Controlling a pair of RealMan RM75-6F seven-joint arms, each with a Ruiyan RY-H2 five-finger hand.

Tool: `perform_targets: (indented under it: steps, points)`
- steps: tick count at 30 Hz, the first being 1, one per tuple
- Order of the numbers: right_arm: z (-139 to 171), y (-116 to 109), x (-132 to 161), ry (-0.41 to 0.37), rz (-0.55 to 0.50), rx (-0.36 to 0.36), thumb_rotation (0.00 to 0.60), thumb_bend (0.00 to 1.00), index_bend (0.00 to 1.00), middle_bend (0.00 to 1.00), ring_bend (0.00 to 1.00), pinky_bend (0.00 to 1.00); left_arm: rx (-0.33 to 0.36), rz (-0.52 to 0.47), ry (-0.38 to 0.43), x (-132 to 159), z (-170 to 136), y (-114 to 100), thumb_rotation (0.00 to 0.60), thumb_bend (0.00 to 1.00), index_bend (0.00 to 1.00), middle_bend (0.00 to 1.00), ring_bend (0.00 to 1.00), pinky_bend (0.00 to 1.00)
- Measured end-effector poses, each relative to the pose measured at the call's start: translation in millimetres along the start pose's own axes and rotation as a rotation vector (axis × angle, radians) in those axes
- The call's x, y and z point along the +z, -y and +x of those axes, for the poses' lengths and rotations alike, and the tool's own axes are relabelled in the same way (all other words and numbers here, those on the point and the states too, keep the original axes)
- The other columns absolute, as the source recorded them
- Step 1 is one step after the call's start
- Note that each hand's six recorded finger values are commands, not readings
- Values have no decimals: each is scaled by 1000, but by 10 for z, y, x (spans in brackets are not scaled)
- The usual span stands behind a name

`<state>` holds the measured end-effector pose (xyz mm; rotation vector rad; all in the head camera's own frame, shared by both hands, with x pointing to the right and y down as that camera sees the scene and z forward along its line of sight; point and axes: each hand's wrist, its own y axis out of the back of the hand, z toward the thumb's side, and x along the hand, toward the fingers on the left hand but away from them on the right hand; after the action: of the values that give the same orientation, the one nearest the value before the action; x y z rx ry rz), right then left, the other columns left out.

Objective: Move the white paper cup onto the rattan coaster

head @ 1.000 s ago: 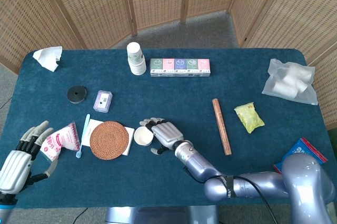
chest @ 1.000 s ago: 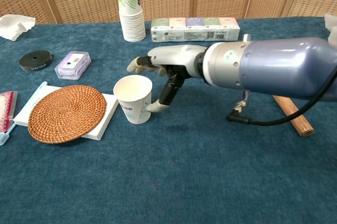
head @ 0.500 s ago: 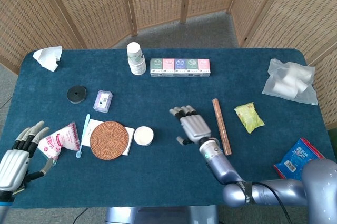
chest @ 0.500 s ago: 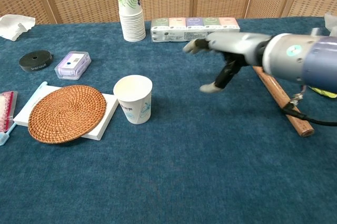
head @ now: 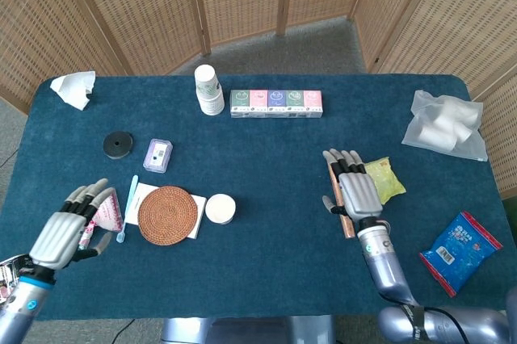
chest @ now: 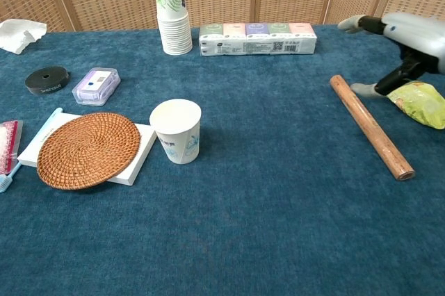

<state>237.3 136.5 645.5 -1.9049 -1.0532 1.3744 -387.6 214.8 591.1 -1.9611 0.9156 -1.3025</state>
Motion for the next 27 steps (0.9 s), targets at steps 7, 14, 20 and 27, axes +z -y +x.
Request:
perform_targets:
  steps: [7,14,20,27]
  points:
    - [201,-143,-107,12,-14,-15,600,372,0,0,0,0,-107,-45,104,327,326,229,552,457,0,0,0,0]
    - [342,-241,-152,7,-25,-38,600,371,0,0,0,0,-154,-107,192,698,666,382,552,456,0,0,0,0]
    - [419,-276,-199,8,-35,-47,600,370,0,0,0,0,-187,-92,251,977,883,488,552,456,0,0,0,0]
    - [488,-304,-262,16,-38,-56,600,369,0,0,0,0,-259,-44,306,1274,1078,689,554,458,0,0,0,0]
